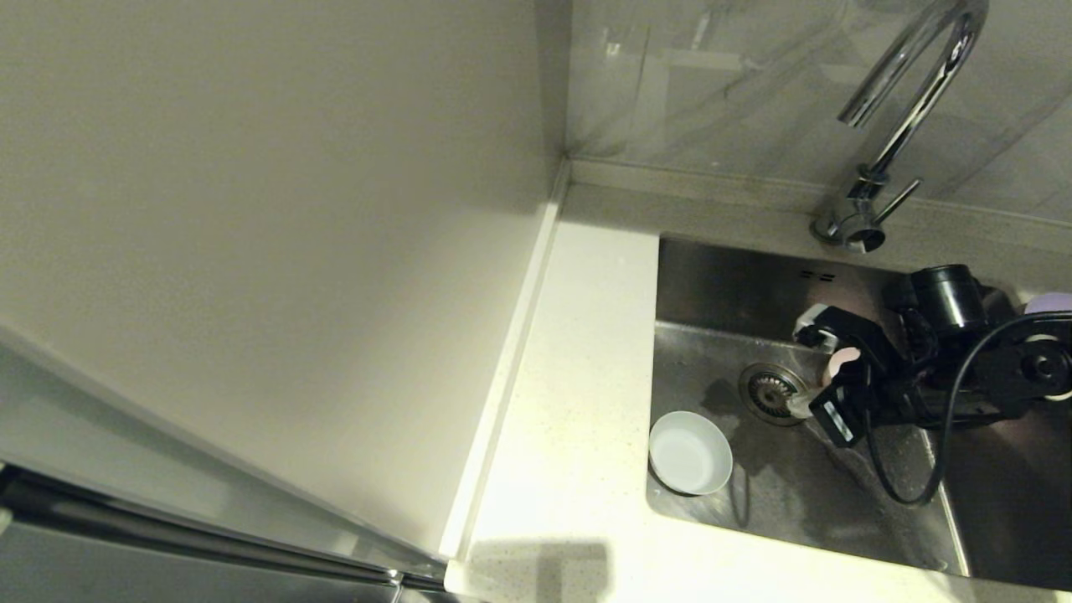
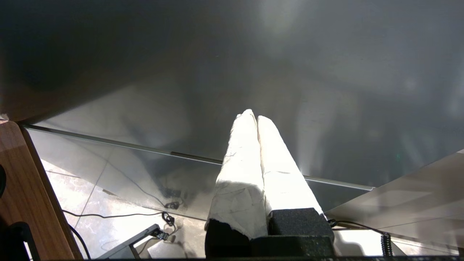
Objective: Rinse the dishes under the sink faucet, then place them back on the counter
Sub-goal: Put a bowl back to the table from the sink
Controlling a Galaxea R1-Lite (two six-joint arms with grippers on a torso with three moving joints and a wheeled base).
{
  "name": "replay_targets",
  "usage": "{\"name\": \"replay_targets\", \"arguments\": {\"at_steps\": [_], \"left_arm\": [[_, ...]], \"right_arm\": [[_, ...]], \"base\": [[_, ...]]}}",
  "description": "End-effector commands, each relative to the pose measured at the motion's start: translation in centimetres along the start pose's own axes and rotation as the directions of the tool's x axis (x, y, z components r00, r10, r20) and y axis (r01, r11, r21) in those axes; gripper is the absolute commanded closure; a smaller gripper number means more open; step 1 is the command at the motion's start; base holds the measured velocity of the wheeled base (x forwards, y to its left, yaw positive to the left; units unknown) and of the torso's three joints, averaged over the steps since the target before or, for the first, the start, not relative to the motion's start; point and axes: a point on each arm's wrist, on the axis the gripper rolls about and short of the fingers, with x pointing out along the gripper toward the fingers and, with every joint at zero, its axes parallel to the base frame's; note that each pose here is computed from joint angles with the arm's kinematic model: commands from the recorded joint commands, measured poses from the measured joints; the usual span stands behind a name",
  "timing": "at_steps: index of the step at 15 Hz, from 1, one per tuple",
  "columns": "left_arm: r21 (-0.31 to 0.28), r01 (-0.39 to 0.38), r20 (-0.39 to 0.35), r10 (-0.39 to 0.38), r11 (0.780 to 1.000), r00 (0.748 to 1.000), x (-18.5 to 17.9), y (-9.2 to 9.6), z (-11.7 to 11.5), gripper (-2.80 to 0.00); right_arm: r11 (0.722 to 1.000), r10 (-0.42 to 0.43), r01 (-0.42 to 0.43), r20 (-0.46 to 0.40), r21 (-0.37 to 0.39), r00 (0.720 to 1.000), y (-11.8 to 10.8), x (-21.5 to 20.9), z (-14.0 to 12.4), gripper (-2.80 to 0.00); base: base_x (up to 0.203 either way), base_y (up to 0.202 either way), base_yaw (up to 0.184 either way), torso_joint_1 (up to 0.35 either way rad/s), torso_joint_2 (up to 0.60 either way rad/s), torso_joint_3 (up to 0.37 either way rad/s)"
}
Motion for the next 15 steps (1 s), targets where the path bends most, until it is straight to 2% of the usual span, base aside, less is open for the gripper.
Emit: {"name": "replay_targets", "arguments": {"at_steps": [1, 4, 5, 6, 9, 13, 14, 15], "left_arm": [[0.000, 0.000, -0.003, 0.000, 1.000, 1.000, 0.0, 0.0, -0.1, 0.00], [0.000, 0.000, -0.003, 0.000, 1.000, 1.000, 0.0, 0.0, -0.1, 0.00], [0.000, 0.000, -0.003, 0.000, 1.000, 1.000, 0.0, 0.0, -0.1, 0.00], [0.000, 0.000, -0.003, 0.000, 1.000, 1.000, 0.0, 0.0, -0.1, 0.00], [0.000, 0.000, -0.003, 0.000, 1.000, 1.000, 0.0, 0.0, -0.1, 0.00], [0.000, 0.000, -0.002, 0.000, 1.000, 1.000, 0.0, 0.0, 0.0, 0.00], [0.000, 0.000, -0.003, 0.000, 1.000, 1.000, 0.0, 0.0, -0.1, 0.00], [0.000, 0.000, -0.003, 0.000, 1.000, 1.000, 0.0, 0.0, -0.1, 0.00]], "right_arm": [[0.995, -0.075, 0.075, 0.004, -0.070, 0.997, -0.7, 4.0, -0.3, 0.00], [0.963, -0.225, 0.223, 0.005, -0.154, 0.974, -2.1, 6.4, 0.4, 0.00], [0.954, -0.262, 0.257, -0.014, -0.157, 0.965, -2.6, 7.0, 0.4, 0.00], [0.945, -0.295, 0.287, -0.035, -0.155, 0.955, -3.1, 7.5, 0.3, -2.80], [0.937, -0.333, 0.323, -0.058, -0.136, 0.941, -4.6, 8.6, 0.1, -2.80], [0.933, -0.361, 0.346, -0.219, -0.103, 0.907, -7.0, 8.5, -1.3, -2.80], [0.928, -0.369, 0.369, -0.244, -0.048, 0.897, -7.6, 8.6, -1.5, -2.80], [0.918, -0.370, 0.395, -0.259, 0.050, 0.892, -7.8, 8.8, -1.5, -2.80]], "base": [[0.000, 0.000, 0.000, 0.000, 0.00, 0.000], [0.000, 0.000, 0.000, 0.000, 0.00, 0.000], [0.000, 0.000, 0.000, 0.000, 0.00, 0.000], [0.000, 0.000, 0.000, 0.000, 0.00, 0.000], [0.000, 0.000, 0.000, 0.000, 0.00, 0.000], [0.000, 0.000, 0.000, 0.000, 0.00, 0.000], [0.000, 0.000, 0.000, 0.000, 0.00, 0.000], [0.000, 0.000, 0.000, 0.000, 0.00, 0.000]]}}
